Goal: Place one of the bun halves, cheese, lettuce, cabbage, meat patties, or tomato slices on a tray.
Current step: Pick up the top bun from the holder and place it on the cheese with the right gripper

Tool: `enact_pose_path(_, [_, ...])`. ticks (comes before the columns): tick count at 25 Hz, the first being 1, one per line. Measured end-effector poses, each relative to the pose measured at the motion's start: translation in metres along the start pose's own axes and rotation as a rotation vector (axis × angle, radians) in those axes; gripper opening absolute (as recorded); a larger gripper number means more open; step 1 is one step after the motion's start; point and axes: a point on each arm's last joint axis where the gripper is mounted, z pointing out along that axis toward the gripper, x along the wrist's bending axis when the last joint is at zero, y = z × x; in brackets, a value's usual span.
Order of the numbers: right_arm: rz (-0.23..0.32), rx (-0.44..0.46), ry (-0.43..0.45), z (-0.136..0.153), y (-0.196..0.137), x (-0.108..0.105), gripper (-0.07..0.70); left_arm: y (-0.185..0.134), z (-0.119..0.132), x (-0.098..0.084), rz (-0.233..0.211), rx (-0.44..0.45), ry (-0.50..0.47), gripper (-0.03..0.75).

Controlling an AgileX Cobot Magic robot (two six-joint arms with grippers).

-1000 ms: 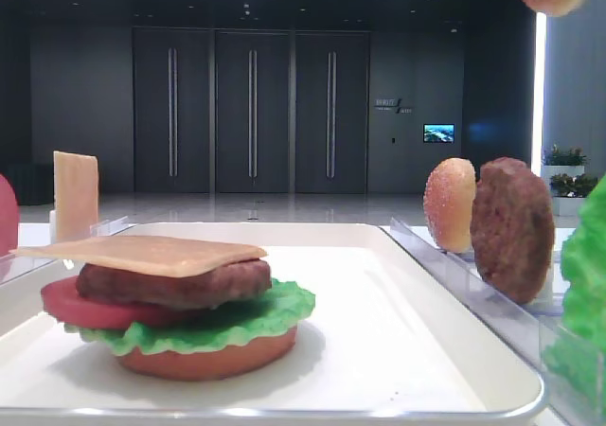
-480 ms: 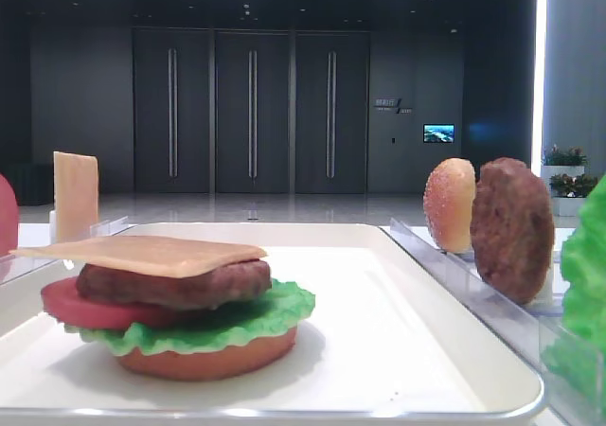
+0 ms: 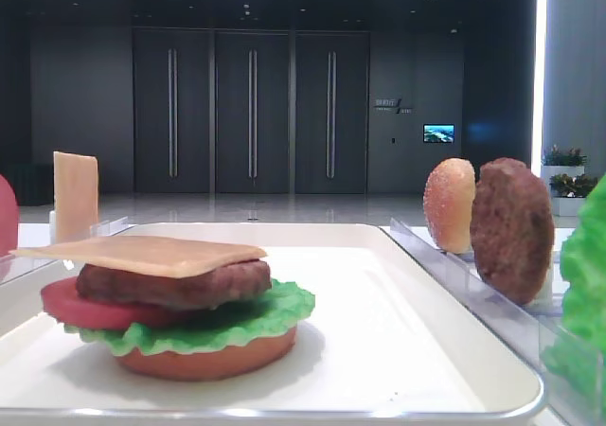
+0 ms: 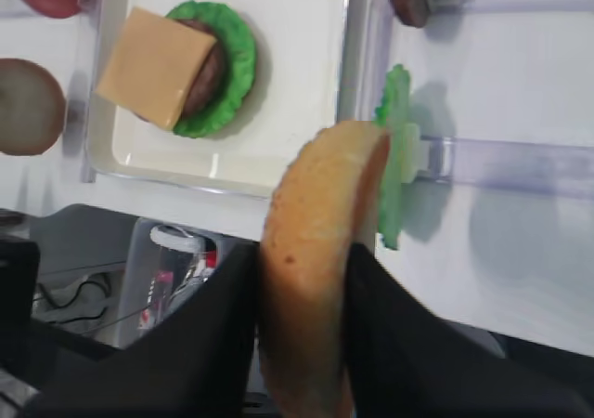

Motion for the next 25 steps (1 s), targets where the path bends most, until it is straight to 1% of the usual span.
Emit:
enact_pose_path(3, [-0.005, -0.003, 0.106, 0.016, -0.003, 0.004, 0.206, 0.0, 0.0, 0.0, 0.0, 0.0, 0.0, 0.327])
enact_pose_path(5, [-0.014, -0.011, 0.161, 0.026, -0.002, 0.007, 0.206, 0.0, 0.0, 0.0, 0.0, 0.0, 0.001, 0.327])
enact_pose_path(7, [-0.022, -0.013, 0.198, 0.035, 0.0, 0.01, 0.206, 0.0, 0.0, 0.0, 0.0, 0.0, 0.001, 0.327])
enact_pose_path(8, [-0.025, 0.015, 0.206, 0.046, 0.003, 0.012, 0.206, 0.0, 0.0, 0.0, 0.0, 0.0, 0.001, 0.327])
enact_pose_path(10, [-0.029, 0.03, 0.259, 0.057, 0.004, 0.016, 0.206, 0.0, 0.0, 0.0, 0.0, 0.0, 0.001, 0.327])
enact_pose_path(11, [-0.044, 0.035, 0.287, 0.061, 0.005, 0.018, 0.206, 0.0, 0.0, 0.0, 0.0, 0.0, 0.001, 0.327])
enact_pose_path(14, [-0.055, 0.042, 0.4, 0.073, 0.011, 0.029, 0.206, 0.0, 0.0, 0.0, 0.001, 0.0, 0.002, 0.327])
enact_pose_path(16, [-0.076, 0.044, 0.458, 0.082, 0.016, 0.035, 0.206, 0.0, 0.0, 0.0, 0.001, 0.0, 0.002, 0.327])
enact_pose_path(17, [-0.073, 0.047, 0.488, 0.086, 0.019, 0.038, 0.206, 0.0, 0.0, 0.0, 0.001, 0.0, 0.002, 0.327])
enact_pose_path(18, [-0.09, 0.046, 0.513, 0.09, 0.021, 0.041, 0.206, 0.0, 0.0, 0.0, 0.001, 0.0, 0.002, 0.327])
enact_pose_path(20, [-0.103, 0.049, 0.565, 0.099, 0.025, 0.046, 0.206, 0.0, 0.0, 0.0, 0.001, 0.0, 0.002, 0.327])
enact_pose_path(21, [-0.097, 0.044, 0.592, 0.102, 0.027, 0.048, 0.206, 0.0, 0.0, 0.0, 0.001, 0.0, 0.002, 0.327])
enact_pose_path(22, [-0.108, 0.038, 0.611, 0.107, 0.03, 0.05, 0.206, 0.0, 0.0, 0.0, 0.001, 0.0, 0.002, 0.327])
enact_pose_path(24, [-0.101, 0.028, 0.651, 0.117, 0.035, 0.053, 0.206, 0.0, 0.0, 0.0, 0.001, 0.0, 0.002, 0.327])
enact_pose_path(25, [-0.111, 0.027, 0.67, 0.121, 0.037, 0.054, 0.206, 0.0, 0.0, 0.0, 0.001, 0.0, 0.002, 0.327])
